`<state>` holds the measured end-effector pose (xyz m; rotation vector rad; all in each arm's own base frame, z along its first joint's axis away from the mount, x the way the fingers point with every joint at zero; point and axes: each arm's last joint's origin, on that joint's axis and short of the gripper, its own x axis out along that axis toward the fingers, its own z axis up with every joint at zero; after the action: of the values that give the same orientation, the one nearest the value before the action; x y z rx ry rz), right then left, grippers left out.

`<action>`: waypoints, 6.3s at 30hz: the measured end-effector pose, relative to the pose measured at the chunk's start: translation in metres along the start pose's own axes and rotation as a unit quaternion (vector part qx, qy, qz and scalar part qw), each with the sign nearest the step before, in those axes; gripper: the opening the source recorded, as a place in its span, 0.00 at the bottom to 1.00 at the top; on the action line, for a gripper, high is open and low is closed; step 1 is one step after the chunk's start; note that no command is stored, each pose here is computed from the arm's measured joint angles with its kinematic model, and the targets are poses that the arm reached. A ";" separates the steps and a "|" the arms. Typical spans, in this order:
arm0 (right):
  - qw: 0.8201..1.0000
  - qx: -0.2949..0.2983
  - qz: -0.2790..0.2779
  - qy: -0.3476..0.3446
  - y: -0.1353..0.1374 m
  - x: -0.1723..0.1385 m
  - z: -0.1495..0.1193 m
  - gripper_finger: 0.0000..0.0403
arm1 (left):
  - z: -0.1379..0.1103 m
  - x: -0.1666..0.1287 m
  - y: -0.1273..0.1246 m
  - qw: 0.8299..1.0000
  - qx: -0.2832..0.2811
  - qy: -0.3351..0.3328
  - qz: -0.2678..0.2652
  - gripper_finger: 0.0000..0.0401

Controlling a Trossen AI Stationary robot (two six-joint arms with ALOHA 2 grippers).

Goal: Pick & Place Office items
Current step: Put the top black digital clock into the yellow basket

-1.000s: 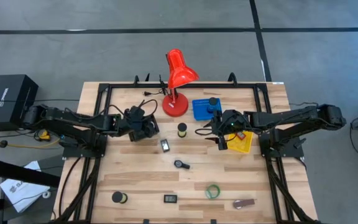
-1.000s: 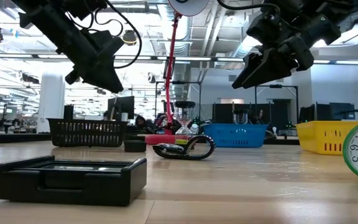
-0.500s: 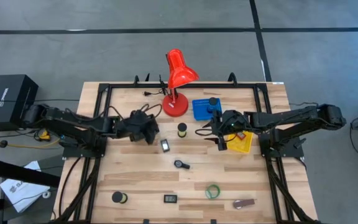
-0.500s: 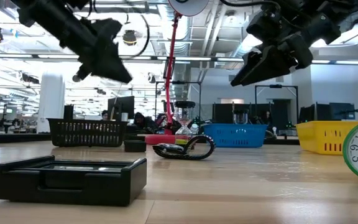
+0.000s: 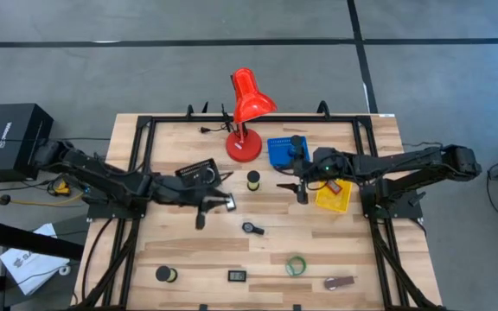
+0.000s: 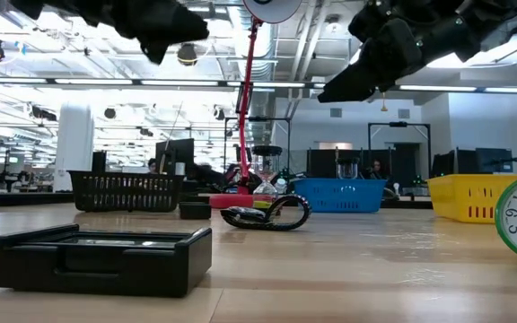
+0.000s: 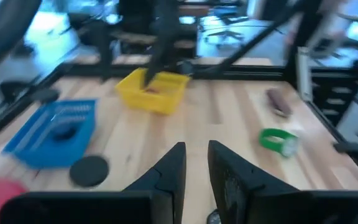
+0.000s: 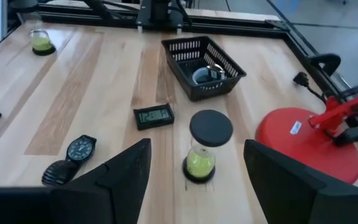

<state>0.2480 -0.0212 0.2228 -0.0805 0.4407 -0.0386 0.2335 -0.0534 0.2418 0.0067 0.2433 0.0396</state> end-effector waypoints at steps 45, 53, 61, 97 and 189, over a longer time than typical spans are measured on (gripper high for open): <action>0.999 -0.024 -0.039 0.000 -0.021 -0.001 -0.002 0.62 | -0.062 0.116 0.029 0.842 0.298 0.439 -0.095 0.51; 0.999 -0.017 -0.035 0.018 -0.020 -0.001 -0.005 0.62 | -0.066 0.110 0.028 0.811 0.331 0.467 -0.122 0.60; 0.999 0.001 -0.033 0.028 -0.020 -0.001 -0.007 0.62 | -0.060 0.105 0.025 0.822 0.311 0.460 -0.124 0.61; 0.999 0.008 -0.032 0.033 -0.019 -0.001 -0.008 0.62 | -0.086 0.118 0.029 0.621 0.594 0.423 -0.288 0.58; 0.996 0.021 0.058 0.064 0.013 0.051 -0.013 0.62 | 0.005 0.120 0.037 0.970 0.103 0.204 0.079 0.37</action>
<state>0.2892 -0.0116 0.1884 -0.0116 0.5708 0.0612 0.3502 -0.0119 0.2184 0.2277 0.6589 0.1747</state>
